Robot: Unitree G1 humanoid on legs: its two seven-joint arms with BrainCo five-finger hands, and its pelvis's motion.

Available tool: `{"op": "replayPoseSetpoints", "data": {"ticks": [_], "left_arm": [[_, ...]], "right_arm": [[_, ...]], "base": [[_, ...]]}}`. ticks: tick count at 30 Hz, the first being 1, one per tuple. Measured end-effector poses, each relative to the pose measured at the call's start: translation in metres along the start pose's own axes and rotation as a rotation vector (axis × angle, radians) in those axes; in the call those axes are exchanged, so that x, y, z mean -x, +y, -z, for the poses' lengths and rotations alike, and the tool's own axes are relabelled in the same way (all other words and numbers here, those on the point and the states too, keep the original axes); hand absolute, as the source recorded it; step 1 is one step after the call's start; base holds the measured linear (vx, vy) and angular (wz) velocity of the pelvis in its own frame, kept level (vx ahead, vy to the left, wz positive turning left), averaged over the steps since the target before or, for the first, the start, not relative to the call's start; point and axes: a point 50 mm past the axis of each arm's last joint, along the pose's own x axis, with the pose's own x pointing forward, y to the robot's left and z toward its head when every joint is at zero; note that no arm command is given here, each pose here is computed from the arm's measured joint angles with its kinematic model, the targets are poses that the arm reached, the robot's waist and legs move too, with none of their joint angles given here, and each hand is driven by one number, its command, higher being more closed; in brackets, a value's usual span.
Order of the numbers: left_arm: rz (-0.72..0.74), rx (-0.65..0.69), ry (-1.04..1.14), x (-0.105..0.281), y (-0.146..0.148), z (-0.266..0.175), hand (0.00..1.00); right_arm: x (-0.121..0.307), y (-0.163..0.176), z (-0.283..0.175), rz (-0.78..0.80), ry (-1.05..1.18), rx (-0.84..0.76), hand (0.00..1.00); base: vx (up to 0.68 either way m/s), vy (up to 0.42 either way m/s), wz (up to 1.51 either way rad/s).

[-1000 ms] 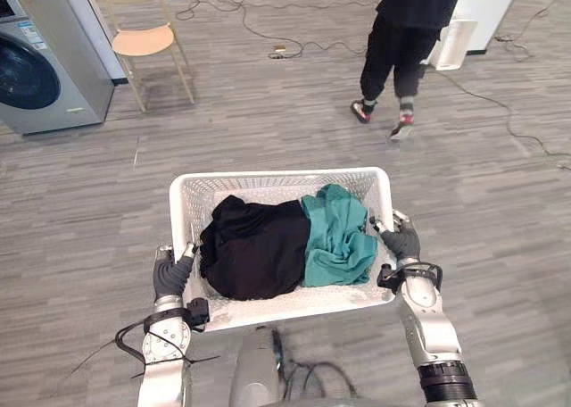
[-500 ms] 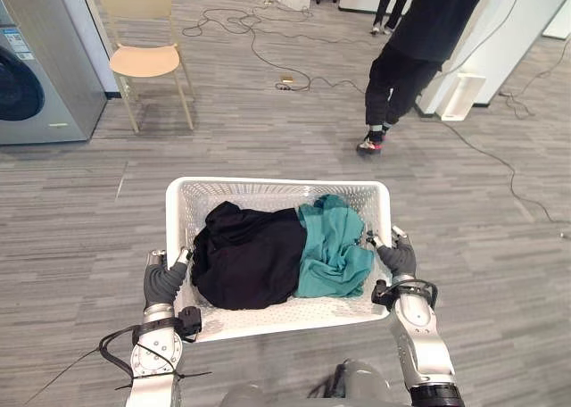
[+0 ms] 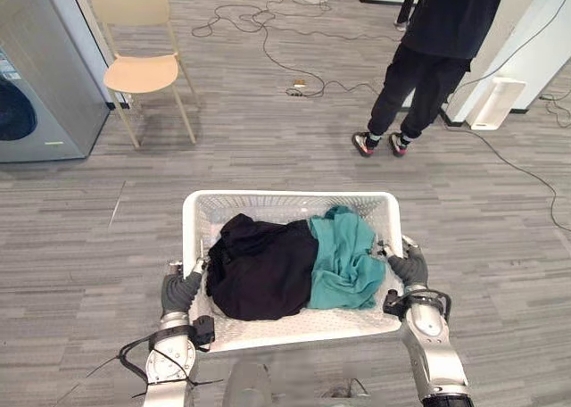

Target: Pick up the laundry basket with both hands and put the clothes into the washing machine.

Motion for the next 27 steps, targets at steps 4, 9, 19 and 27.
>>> {"op": "replayPoseSetpoints", "data": {"ticks": [4,9,19,27], "left_arm": [[0.006,-0.002,-0.01,-0.002,-0.001,-0.001,1.0],[0.05,0.013,-0.004,-0.001,-0.01,0.0,1.0],[0.038,0.003,0.098,0.0,-0.009,0.024,1.0],[0.01,0.085,0.184,0.003,-0.021,0.042,1.0]], "right_arm": [[0.002,-0.001,0.0,0.019,-0.01,-0.015,1.0],[0.009,-0.012,0.013,0.048,0.033,0.027,1.0],[0.002,-0.011,0.042,0.012,0.149,0.059,1.0],[-0.013,-0.018,0.039,-0.005,0.151,0.106,1.0]], "base": [[0.24,0.12,0.02],[0.06,-0.007,-0.03],[0.0,-0.004,-0.02],[0.03,0.135,0.9]]}}
